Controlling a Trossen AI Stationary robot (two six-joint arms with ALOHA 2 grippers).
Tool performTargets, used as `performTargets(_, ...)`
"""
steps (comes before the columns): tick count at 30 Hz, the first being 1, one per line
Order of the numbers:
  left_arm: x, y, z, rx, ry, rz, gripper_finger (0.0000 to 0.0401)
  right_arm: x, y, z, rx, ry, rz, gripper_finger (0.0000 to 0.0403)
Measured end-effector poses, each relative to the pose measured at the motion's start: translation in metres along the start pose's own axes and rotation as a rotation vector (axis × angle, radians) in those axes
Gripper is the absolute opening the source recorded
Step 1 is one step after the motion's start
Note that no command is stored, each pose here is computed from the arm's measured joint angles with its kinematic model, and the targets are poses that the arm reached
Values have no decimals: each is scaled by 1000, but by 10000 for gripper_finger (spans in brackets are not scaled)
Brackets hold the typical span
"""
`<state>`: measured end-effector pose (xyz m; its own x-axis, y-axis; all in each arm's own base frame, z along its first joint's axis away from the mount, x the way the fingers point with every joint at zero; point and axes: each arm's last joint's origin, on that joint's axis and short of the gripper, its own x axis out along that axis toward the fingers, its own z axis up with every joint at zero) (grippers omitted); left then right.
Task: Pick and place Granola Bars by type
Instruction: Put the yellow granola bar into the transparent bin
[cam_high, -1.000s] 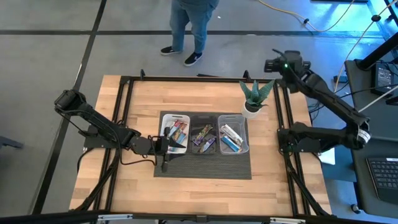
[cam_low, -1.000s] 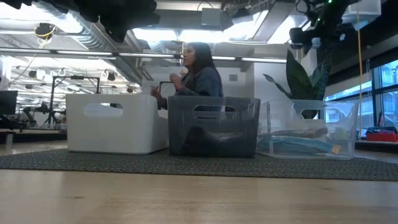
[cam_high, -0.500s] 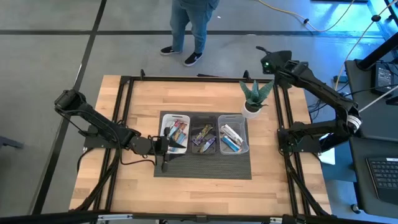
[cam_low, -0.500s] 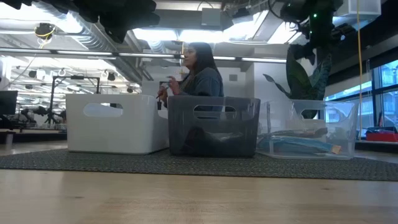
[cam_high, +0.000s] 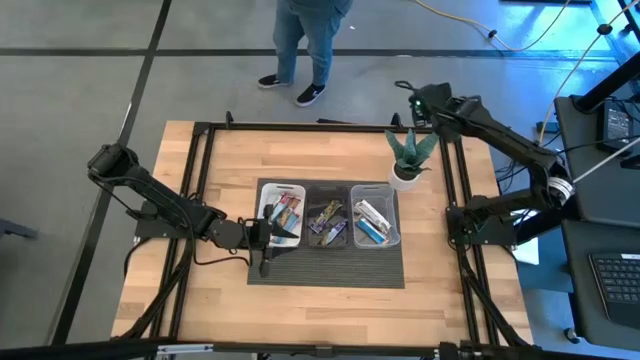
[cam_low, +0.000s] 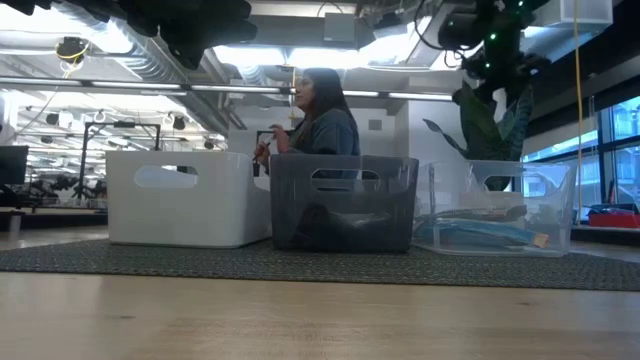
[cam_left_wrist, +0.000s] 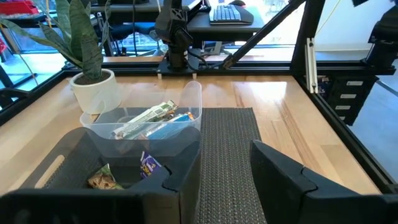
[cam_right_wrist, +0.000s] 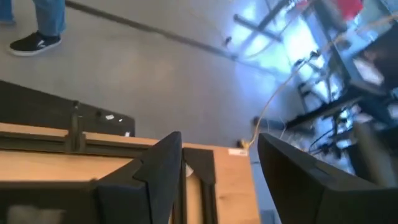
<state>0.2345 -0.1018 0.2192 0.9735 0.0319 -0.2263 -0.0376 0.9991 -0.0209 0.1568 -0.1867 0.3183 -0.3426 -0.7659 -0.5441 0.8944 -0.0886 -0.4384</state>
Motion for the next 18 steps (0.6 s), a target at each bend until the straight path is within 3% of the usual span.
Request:
performTargets(5, 0, 0, 0, 0, 0, 0, 131, 20, 5, 12, 52, 88, 13, 216)
performTargets(10, 0, 0, 0, 0, 0, 0, 130, 47, 16, 24, 136, 245, 163, 216)
performTargets(18, 0, 0, 0, 1, 2, 0, 132, 89, 12, 33, 293, 375, 117, 216)
